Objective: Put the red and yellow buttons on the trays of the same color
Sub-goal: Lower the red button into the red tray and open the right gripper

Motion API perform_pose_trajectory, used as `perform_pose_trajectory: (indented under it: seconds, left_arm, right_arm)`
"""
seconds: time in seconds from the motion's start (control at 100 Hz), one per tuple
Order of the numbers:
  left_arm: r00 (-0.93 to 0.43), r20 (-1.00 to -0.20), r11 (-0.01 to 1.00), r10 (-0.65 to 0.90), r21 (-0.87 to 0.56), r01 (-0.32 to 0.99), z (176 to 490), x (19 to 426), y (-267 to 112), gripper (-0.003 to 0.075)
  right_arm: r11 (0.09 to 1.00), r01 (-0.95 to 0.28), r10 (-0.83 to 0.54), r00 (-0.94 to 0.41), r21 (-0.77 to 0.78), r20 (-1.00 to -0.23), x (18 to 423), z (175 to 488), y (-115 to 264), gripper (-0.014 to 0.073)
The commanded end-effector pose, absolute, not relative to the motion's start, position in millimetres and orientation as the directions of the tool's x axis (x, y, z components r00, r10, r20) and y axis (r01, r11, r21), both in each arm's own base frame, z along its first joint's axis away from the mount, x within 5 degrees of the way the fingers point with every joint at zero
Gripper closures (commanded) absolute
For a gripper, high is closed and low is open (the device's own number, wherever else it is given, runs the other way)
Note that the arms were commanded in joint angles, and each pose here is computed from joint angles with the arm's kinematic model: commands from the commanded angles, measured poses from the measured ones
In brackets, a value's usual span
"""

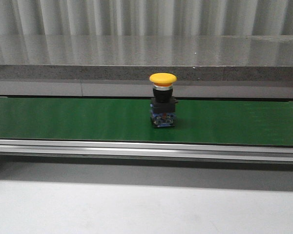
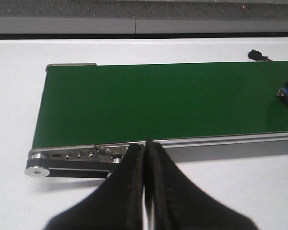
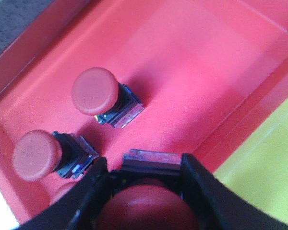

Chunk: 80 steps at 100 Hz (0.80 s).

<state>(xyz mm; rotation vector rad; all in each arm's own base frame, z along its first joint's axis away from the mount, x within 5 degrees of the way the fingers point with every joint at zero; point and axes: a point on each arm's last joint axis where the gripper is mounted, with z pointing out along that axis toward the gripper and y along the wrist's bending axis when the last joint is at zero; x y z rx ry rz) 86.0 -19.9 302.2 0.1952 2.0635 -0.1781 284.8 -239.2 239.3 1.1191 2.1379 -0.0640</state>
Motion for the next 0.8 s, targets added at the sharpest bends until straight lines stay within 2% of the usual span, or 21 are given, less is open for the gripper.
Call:
perform_pose_trajectory:
  seconds: [0.0,0.38,0.48,0.57,0.72,0.79]
  left_arm:
    - [-0.395,-0.918,0.975,0.036,-0.056,0.217,316.7,88.6,-21.1,0.0741]
    - [-0.395,-0.918,0.975,0.036,-0.056,0.217,316.7,88.6,-21.1,0.0741]
    - [-0.395,-0.918,0.975,0.036,-0.056,0.217,316.7,88.6,-21.1,0.0741]
    - [-0.395,-0.918,0.975,0.036,-0.056,0.217,316.7,88.6,-21.1,0.0741]
    - [-0.395,-0.918,0.975,0.036,-0.056,0.217,316.7,88.6,-21.1,0.0741]
    - [-0.395,-0.918,0.975,0.036,-0.056,0.217,316.7,88.6,-21.1,0.0741]
  right_arm:
    - [0.623,0.724,0.656,-0.280,0.294,-0.701,292.1,259.2,-245.6,0.0471]
    - [0.612,0.728,0.678,-0.283,0.308,-0.678,307.9,232.5,-246.9,0.0471]
    - [0.609,0.731,0.683,-0.286,0.308,-0.672,309.3,228.3,-247.4,0.0448]
    - [0.608,0.732,0.686,-0.289,0.307,-0.668,309.7,226.0,-247.7,0.0353]
    - [0.608,0.732,0.683,-0.286,0.308,-0.672,309.7,226.8,-247.9,0.0049]
    - [0.609,0.731,0.682,-0.285,0.308,-0.673,309.3,228.4,-247.5,-0.0009]
